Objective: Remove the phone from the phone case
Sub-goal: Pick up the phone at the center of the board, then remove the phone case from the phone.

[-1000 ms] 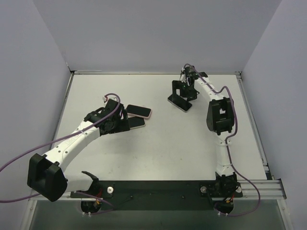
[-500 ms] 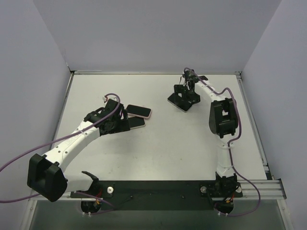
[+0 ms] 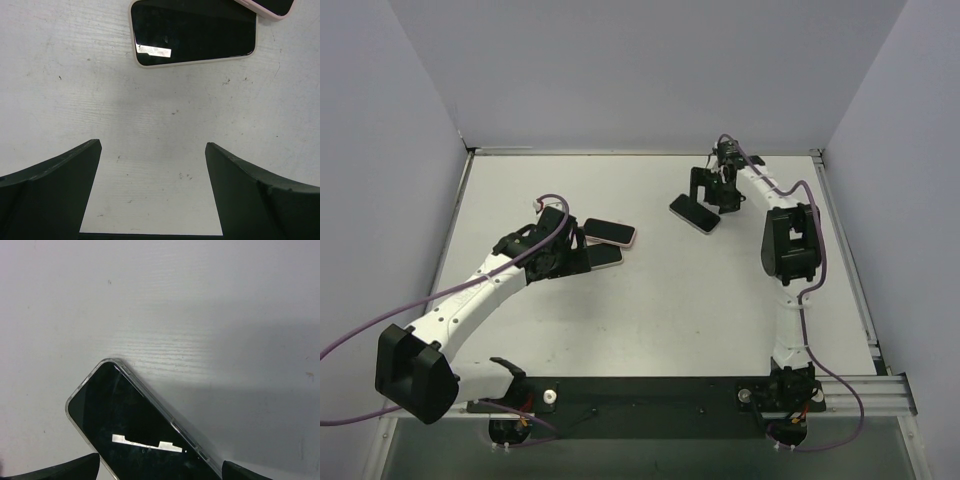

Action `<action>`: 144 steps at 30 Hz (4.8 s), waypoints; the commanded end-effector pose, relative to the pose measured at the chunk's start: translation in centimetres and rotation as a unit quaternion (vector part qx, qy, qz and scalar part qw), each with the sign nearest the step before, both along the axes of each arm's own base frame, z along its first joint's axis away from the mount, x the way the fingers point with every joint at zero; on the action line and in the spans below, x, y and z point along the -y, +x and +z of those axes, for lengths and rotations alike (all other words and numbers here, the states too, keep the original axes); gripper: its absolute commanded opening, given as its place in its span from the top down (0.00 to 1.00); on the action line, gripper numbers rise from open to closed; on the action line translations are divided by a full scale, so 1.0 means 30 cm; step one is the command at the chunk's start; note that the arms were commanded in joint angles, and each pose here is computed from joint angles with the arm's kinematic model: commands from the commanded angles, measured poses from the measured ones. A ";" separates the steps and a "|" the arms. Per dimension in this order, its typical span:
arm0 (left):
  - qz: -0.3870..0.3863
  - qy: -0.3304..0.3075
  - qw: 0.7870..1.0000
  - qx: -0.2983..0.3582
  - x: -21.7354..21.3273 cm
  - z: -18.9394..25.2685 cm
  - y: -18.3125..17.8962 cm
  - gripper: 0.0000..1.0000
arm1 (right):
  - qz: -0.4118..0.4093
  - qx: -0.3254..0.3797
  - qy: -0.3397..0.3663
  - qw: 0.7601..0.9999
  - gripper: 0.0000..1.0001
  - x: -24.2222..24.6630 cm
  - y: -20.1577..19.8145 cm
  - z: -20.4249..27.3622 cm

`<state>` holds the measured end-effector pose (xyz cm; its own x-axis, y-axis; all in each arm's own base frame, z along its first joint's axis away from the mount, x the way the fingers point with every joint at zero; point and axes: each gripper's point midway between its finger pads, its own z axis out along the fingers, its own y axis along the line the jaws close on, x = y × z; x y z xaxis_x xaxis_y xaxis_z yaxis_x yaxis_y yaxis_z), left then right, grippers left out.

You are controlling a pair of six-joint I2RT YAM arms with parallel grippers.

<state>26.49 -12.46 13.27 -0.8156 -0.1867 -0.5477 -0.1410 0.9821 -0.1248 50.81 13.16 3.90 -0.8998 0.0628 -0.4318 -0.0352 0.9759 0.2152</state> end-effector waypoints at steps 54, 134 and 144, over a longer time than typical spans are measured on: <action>-0.042 -0.391 0.901 -0.182 0.660 -0.121 0.172 0.05 | 0.004 -0.115 0.155 0.981 0.98 -0.284 -0.792 -0.009; -0.210 -0.716 0.648 0.153 0.630 0.646 0.199 1.00 | 0.018 0.128 0.565 0.815 0.91 -0.385 -0.806 0.802; -0.205 -0.730 0.632 0.160 0.617 0.668 0.184 1.00 | -0.034 0.152 0.643 0.750 1.00 -0.355 -0.782 0.844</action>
